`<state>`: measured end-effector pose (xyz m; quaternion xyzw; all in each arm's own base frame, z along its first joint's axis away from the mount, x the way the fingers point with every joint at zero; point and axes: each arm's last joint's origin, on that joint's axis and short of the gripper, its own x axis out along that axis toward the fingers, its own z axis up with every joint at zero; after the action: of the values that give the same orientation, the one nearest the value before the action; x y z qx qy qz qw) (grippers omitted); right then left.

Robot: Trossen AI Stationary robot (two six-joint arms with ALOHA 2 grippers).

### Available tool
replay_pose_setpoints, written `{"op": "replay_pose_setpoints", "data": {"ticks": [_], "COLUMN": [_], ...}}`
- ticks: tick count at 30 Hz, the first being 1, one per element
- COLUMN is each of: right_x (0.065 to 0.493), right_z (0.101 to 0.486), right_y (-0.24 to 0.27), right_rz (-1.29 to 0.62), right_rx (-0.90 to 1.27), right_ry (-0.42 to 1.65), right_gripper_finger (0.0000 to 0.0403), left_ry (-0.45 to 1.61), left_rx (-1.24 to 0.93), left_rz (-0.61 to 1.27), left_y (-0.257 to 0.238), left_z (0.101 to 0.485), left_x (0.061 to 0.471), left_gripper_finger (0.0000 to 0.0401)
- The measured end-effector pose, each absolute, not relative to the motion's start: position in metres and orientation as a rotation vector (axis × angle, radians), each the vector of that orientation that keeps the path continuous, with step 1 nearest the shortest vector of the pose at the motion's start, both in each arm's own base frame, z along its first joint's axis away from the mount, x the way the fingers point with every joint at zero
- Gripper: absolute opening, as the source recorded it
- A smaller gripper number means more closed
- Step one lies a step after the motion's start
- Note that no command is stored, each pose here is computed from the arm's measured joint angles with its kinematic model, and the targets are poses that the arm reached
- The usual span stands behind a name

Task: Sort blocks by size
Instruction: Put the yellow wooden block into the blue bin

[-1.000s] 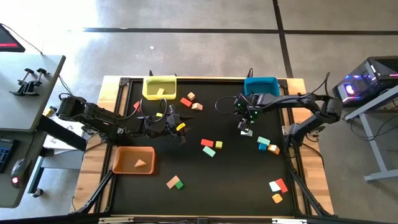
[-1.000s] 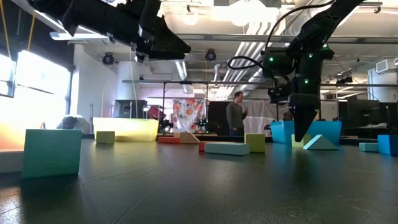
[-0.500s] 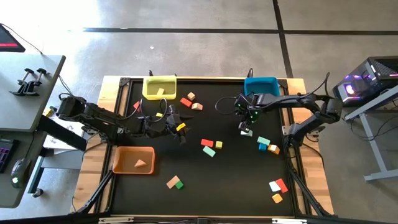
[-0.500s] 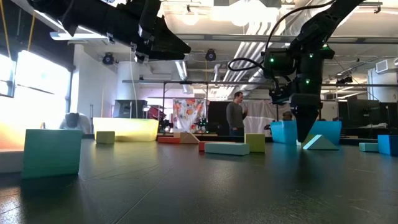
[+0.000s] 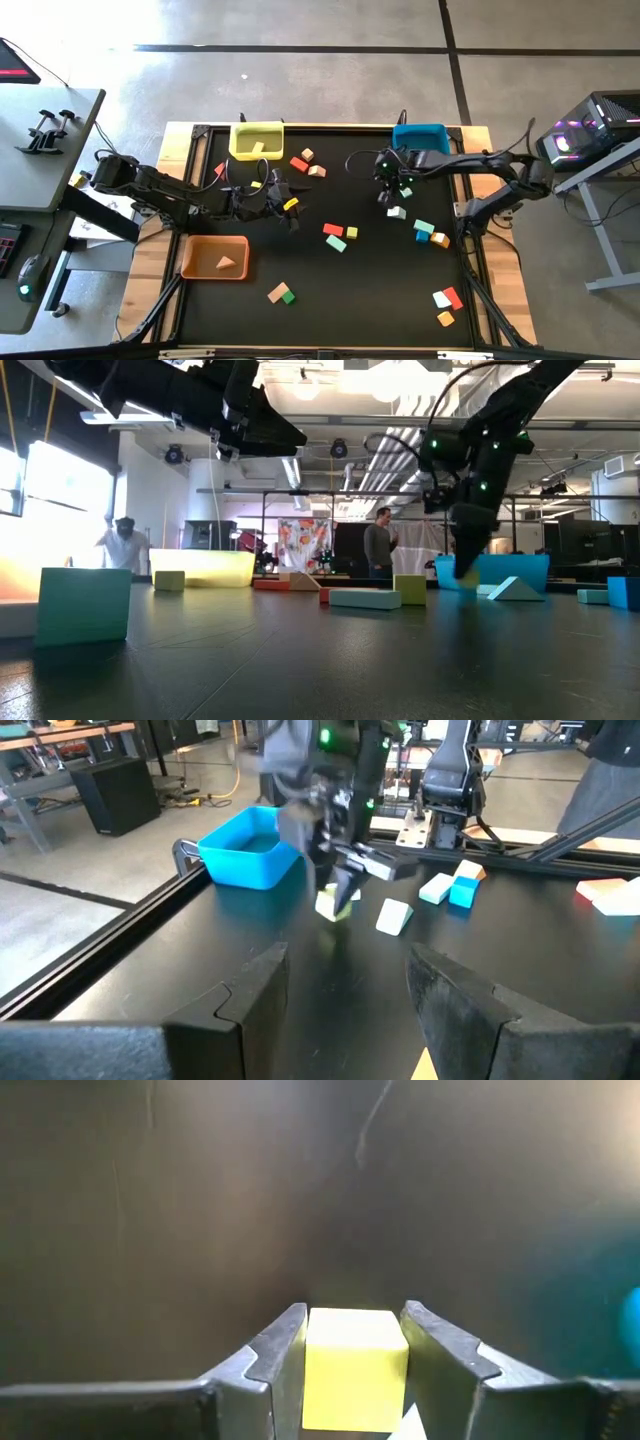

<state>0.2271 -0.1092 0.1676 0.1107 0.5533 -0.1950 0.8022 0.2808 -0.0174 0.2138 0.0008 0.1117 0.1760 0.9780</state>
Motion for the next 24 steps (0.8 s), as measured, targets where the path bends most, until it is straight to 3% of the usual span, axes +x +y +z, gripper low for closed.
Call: {"op": "replay_pose_setpoints", "data": {"ticks": [10, 16, 24], "right_x": [0.193, 0.167, 0.155], "right_z": [0.22, 0.216, 0.202], "right_y": [-0.151, -0.183, -0.202], "right_rz": [-0.802, -0.986, -1.05], "right_rx": [0.155, 0.243, 0.301], "right_ry": [0.889, 0.889, 0.945], "right_gripper_finger": [0.0138, 0.014, 0.0177], "left_ry": [0.225, 0.225, 0.225], "left_rx": [0.002, 0.002, 0.002], "left_rz": [0.354, 0.354, 0.355], "left_y": [-0.018, -0.018, -0.018], "left_z": [0.214, 0.214, 0.214], "left_x": [0.281, 0.281, 0.281], "left_gripper_finger": [0.0188, 0.0188, 0.0188]}}
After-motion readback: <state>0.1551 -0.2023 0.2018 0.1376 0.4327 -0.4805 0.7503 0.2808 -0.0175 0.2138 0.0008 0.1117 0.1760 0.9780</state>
